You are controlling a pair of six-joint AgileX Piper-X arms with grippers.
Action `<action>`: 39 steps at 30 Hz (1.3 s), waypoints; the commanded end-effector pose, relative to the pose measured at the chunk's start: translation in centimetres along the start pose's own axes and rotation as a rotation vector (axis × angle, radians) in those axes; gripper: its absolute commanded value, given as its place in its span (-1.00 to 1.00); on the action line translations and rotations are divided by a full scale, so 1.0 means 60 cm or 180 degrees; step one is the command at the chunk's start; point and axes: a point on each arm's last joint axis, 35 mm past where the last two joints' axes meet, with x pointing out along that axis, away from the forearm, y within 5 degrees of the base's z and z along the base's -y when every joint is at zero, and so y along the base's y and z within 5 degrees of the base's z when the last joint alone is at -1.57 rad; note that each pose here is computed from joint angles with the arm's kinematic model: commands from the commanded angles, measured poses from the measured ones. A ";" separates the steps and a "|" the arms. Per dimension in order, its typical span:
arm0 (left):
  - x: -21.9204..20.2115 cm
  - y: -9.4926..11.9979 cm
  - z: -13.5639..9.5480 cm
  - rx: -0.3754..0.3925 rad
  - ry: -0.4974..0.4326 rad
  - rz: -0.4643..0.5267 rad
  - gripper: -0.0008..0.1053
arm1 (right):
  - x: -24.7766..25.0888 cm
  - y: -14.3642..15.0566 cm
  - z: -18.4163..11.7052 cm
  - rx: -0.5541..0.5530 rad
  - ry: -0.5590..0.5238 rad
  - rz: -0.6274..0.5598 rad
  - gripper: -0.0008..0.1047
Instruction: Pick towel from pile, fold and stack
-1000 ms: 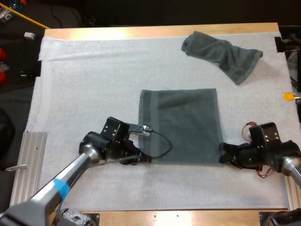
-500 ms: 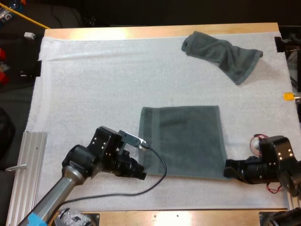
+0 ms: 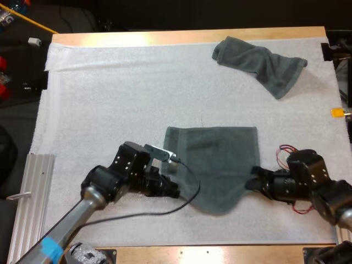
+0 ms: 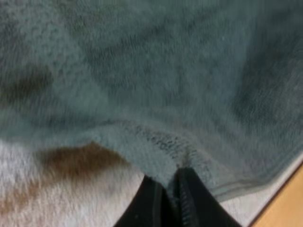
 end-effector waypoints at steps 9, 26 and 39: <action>0.026 0.037 0.059 -0.0434 -0.0131 0.0067 -0.98 | 0.053 -0.004 0.045 0.0447 -0.0341 -0.0008 -0.99; 0.037 0.110 0.144 -0.0833 -0.0282 -0.0252 -0.98 | 0.073 -0.009 0.083 0.0985 -0.1249 -0.0189 -0.99; 0.046 0.116 0.166 -0.0634 -0.0594 -0.0236 -0.98 | 0.070 -0.009 0.096 0.0974 -0.1782 -0.0345 -0.99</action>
